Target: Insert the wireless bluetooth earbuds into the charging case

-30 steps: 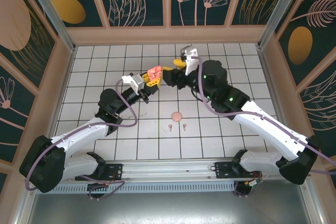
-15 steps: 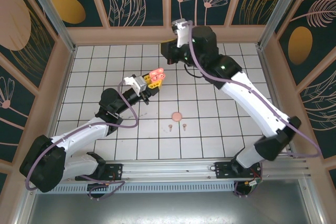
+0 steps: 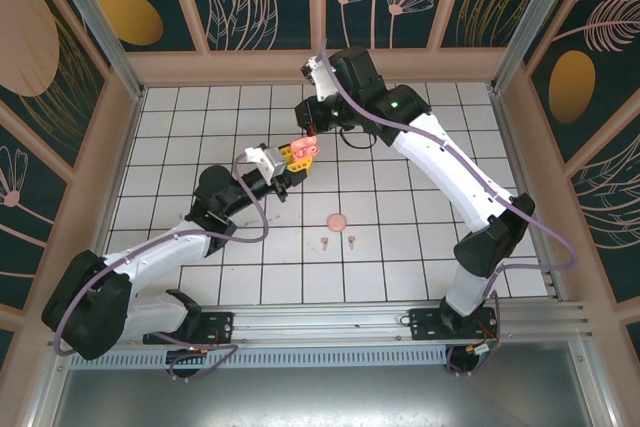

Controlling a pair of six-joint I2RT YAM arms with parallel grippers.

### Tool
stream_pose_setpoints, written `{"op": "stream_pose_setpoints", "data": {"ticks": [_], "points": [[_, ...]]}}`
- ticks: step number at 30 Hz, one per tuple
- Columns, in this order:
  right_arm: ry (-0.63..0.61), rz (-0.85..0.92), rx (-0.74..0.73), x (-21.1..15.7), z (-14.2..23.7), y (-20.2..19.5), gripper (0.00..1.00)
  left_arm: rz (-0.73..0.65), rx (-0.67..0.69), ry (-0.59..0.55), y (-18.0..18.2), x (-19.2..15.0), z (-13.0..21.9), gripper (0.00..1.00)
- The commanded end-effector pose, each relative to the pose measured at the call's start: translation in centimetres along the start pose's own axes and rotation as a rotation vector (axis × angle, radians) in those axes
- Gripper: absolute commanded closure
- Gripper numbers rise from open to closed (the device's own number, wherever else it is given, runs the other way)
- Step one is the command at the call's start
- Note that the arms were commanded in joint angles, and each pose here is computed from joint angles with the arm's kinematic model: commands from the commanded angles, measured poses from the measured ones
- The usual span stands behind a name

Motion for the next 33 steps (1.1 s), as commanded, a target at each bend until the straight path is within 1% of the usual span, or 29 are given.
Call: {"op": "stream_pose_setpoints", "data": {"ticks": [1,6,10,14,16,18,19,20,22,25,28,33], "points": [[0.095,-0.001,0.01,-2.1,0.4,0.0,1.0,-0.037,-0.007,-0.059,0.3,1.6,-0.7,1.0],[0.165,0.008,-0.001,-4.7,0.9,0.6,1.0,-0.037,0.012,-0.058,0.5,1.7,-0.9,1.0],[0.134,-0.014,-0.008,-5.8,2.7,0.8,1.0,-0.032,0.024,-0.056,0.7,1.6,-1.1,1.0],[0.051,-0.052,-0.026,-6.4,5.2,0.6,1.0,-0.014,0.031,-0.056,0.9,1.3,-1.3,1.0],[-0.033,-0.091,-0.082,-5.9,6.4,-0.2,1.0,0.0,0.03,-0.055,0.9,1.1,-1.4,1.0],[-0.147,-0.152,-0.12,-5.2,8.2,-1.5,1.0,0.031,0.04,-0.04,1.0,0.7,-1.5,1.0],[-0.195,-0.186,-0.139,-5.0,8.9,-2.3,0.97,0.052,0.051,-0.025,1.2,0.4,-1.6,1.0],[-0.239,-0.227,-0.157,-5.2,9.4,-3.4,0.92,0.084,0.072,-0.003,1.4,-0.1,-1.8,1.0],[-0.29,-0.286,-0.172,-5.8,9.7,-5.2,0.9,0.148,0.09,0.06,1.7,-1.5,-2.4,1.0],[-0.306,-0.346,-0.24,-7.3,8.9,-7.4,0.83,0.268,0.115,0.18,2.3,-4.2,-3.7,1.0],[-0.306,-0.38,-0.288,-8.8,7.8,-8.7,0.82,0.377,0.161,0.296,2.7,-7.4,-4.6,1.0],[-0.304,-0.418,-0.378,-11.1,5.8,-11.0,0.62,0.53,0.189,0.468,3.1,-12.2,-6.4,0.99]]}}
Point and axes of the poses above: each hand's point on the last joint's axis, 136 mm out from that joint toward the fingers, its own z axis back along the fingers, its own y axis along the line the jaws close on, x = y × z, the point moved 8 cm from there along z, back along the fingers, and after that the axes turned 4 degrees about -z, right-handed, at the moved point
